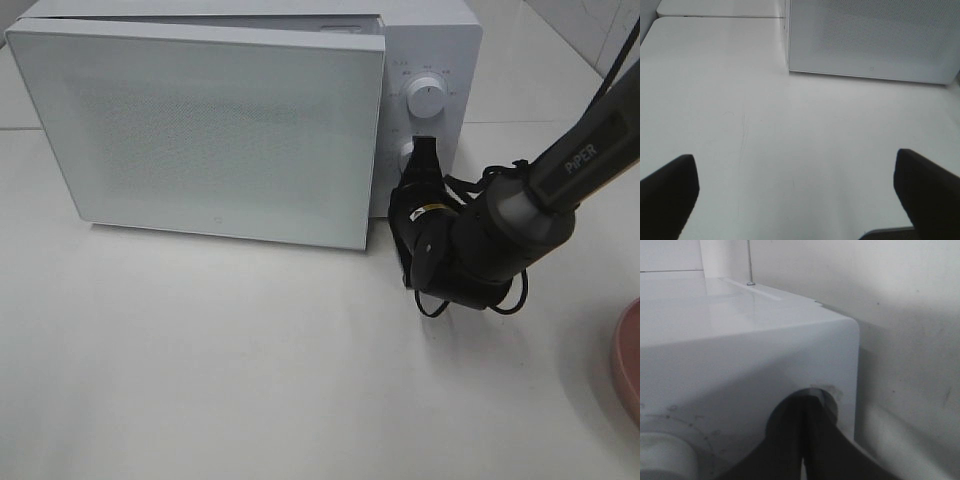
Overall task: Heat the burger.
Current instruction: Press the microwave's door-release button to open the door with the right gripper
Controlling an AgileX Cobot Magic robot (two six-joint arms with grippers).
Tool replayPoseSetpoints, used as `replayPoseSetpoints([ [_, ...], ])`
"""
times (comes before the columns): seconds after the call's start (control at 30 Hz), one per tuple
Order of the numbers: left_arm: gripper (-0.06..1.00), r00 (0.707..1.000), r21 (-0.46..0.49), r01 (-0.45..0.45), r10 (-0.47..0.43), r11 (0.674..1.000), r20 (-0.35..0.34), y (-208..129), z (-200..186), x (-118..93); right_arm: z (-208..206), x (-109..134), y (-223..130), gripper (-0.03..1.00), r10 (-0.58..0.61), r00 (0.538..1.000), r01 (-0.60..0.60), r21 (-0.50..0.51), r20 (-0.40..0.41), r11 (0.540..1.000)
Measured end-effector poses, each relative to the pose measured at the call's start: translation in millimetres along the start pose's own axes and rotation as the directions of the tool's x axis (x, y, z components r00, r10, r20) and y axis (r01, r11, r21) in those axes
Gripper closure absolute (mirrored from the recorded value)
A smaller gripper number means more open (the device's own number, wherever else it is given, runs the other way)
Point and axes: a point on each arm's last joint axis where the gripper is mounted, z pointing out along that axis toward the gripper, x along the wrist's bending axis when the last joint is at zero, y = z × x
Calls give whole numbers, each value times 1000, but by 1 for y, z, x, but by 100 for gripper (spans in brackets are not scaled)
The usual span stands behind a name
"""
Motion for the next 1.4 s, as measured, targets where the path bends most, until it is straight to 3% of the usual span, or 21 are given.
replayPoseSetpoints([
  [0.6,-3,1000,0,0,0,1000,0,0,0,0,2,0,-2,95,-3,999,3,-1,33,1000],
  [0.83,-3,1000,0,0,0,1000,0,0,0,0,-1,7,1,95,17,996,-18,15,85,1000],
  [1.4,-3,1000,0,0,0,1000,0,0,0,0,-26,15,17,95,-54,996,50,59,73,997],
])
